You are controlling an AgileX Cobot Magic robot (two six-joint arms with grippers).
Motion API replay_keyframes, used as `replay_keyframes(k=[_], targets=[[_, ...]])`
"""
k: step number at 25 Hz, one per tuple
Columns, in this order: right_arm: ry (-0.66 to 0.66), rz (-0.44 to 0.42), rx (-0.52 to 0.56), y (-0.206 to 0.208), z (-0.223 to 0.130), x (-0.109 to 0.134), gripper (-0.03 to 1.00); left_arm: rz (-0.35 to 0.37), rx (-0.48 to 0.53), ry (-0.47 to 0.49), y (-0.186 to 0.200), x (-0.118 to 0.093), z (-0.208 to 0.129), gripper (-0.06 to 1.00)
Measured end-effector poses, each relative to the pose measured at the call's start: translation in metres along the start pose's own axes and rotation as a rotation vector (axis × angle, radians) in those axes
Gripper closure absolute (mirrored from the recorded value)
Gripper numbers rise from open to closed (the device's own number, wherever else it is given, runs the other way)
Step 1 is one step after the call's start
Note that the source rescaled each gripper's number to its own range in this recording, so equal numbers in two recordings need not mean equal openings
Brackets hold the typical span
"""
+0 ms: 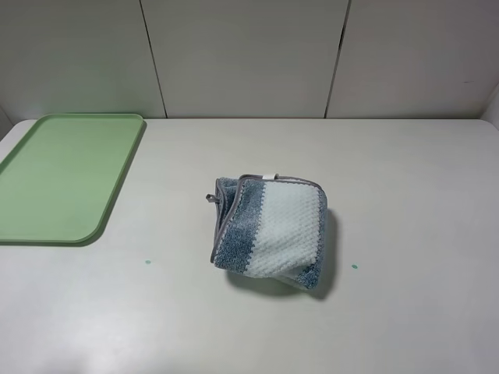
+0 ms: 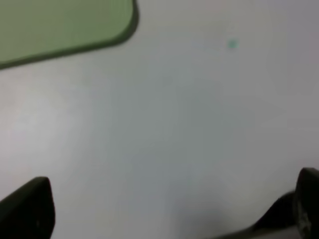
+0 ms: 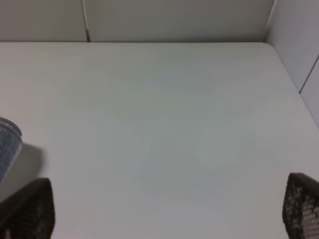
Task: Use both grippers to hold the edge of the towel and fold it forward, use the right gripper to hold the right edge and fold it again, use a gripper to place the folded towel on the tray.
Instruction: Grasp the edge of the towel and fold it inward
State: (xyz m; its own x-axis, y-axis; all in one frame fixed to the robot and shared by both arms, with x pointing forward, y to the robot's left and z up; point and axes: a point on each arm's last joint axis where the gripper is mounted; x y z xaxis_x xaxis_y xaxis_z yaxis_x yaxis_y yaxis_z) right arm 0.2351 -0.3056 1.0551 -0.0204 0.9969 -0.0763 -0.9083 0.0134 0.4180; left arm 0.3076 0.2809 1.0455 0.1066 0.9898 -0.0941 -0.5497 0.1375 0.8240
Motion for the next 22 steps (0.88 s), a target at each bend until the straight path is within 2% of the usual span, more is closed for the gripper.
replay_keyframes(k=[2, 6, 10, 13, 15, 22], targets=[[0.0, 0.0, 0.0, 0.0, 0.0, 0.0, -0.03, -0.024, -0.031, 0.053, -0.001, -0.003, 0.005, -0.01], [0.0, 0.0, 0.0, 0.0, 0.0, 0.0, -0.03, -0.052, -0.03, 0.119, -0.013, -0.01, 0.016, -0.01], [0.0, 0.0, 0.0, 0.0, 0.0, 0.0, -0.03, -0.146, -0.013, 0.185, -0.033, -0.026, 0.033, -0.01], [0.0, 0.0, 0.0, 0.0, 0.0, 0.0, -0.03, -0.189, 0.002, 0.204, -0.046, -0.034, 0.042, -0.01], [0.0, 0.0, 0.0, 0.0, 0.0, 0.0, -0.03, -0.22, 0.036, 0.22, -0.069, -0.043, 0.052, -0.01], [0.0, 0.0, 0.0, 0.0, 0.0, 0.0, -0.03, -0.225, 0.141, 0.21, -0.121, -0.057, 0.058, -0.01]])
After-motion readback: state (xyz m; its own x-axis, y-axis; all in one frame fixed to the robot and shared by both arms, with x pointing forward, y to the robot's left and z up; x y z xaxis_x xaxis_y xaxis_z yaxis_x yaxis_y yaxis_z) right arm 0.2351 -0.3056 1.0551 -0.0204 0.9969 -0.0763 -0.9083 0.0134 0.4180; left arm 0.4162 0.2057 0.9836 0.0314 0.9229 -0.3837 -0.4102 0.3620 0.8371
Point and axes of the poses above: a point on each arm's last joint axis where the gripper is mounted, y pointing back along that axis away from the gripper, x along the wrist's bending axis when the last joint is at zero, z = x × y, and after that the axes turned 2 degrees about y, right-handed
